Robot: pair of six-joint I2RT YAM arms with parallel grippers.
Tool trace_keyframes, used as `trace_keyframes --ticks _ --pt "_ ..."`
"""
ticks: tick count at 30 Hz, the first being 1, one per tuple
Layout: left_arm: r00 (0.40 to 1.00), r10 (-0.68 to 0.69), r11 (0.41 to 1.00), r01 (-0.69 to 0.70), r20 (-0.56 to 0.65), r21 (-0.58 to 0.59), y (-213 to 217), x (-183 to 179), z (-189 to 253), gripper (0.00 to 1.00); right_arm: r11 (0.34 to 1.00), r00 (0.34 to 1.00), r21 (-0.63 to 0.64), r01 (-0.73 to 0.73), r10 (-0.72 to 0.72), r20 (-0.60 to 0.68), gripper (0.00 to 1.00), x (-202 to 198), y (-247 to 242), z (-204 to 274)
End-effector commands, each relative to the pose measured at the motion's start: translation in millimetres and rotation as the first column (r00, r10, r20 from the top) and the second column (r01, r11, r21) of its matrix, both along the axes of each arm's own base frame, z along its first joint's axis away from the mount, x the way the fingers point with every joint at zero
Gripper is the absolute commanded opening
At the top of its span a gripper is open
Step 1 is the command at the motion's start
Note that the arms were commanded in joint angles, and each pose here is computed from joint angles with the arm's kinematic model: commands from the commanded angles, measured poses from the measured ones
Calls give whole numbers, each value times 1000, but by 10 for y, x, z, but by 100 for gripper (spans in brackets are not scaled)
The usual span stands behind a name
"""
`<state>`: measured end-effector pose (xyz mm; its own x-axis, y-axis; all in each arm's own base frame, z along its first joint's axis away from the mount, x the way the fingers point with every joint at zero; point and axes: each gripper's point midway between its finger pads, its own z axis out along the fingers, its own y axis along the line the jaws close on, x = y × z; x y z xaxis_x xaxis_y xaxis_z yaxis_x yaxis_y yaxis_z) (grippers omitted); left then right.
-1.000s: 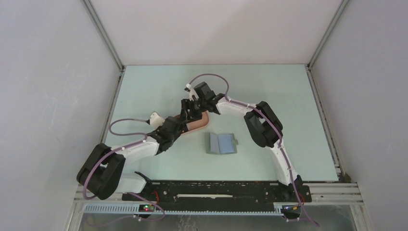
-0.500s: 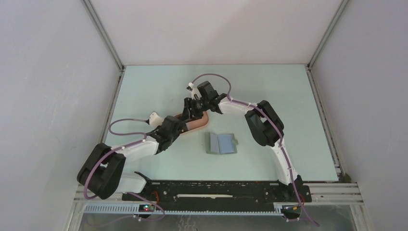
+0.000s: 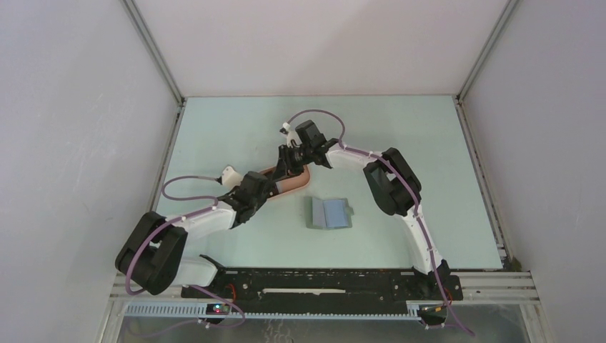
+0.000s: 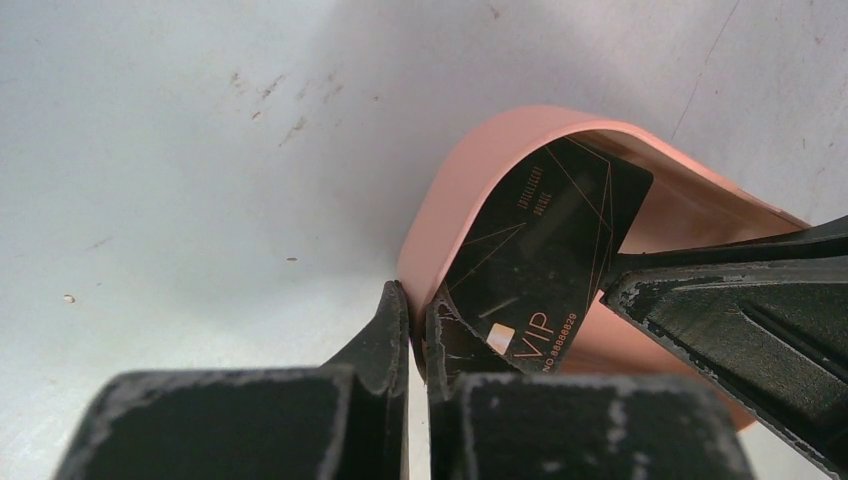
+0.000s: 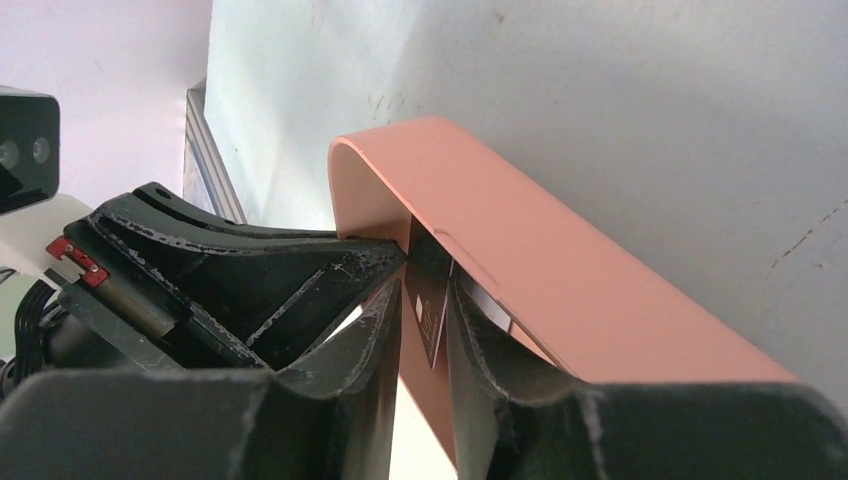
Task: Put the credit cards into the card holder
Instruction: Pick up the credit card from the storage box.
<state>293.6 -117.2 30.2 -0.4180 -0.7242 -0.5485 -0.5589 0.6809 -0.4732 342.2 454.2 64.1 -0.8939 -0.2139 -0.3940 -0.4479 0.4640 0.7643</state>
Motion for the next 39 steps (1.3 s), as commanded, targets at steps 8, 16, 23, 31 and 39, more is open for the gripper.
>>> trace_keyframes --ticks 8,16,23,31,39 --pt "994 -97 988 103 51 -120 -384 156 222 4 998 997 33 -50 52 -55 21 -86 76 -153" --pt "993 -105 986 111 52 -128 -399 164 240 4 995 994 47 -90 92 -56 31 -110 67 -157" --pt "994 -105 987 109 36 -120 -376 130 223 4 996 1000 -82 -20 19 -9 26 1 -3 -309" --pt "996 -89 989 92 31 -112 -319 129 205 5 974 993 -209 88 -67 102 0 218 -198 -297" --pt "997 -69 993 71 20 -99 -249 132 196 9 976 987 -202 79 -48 151 0 265 -259 -133"
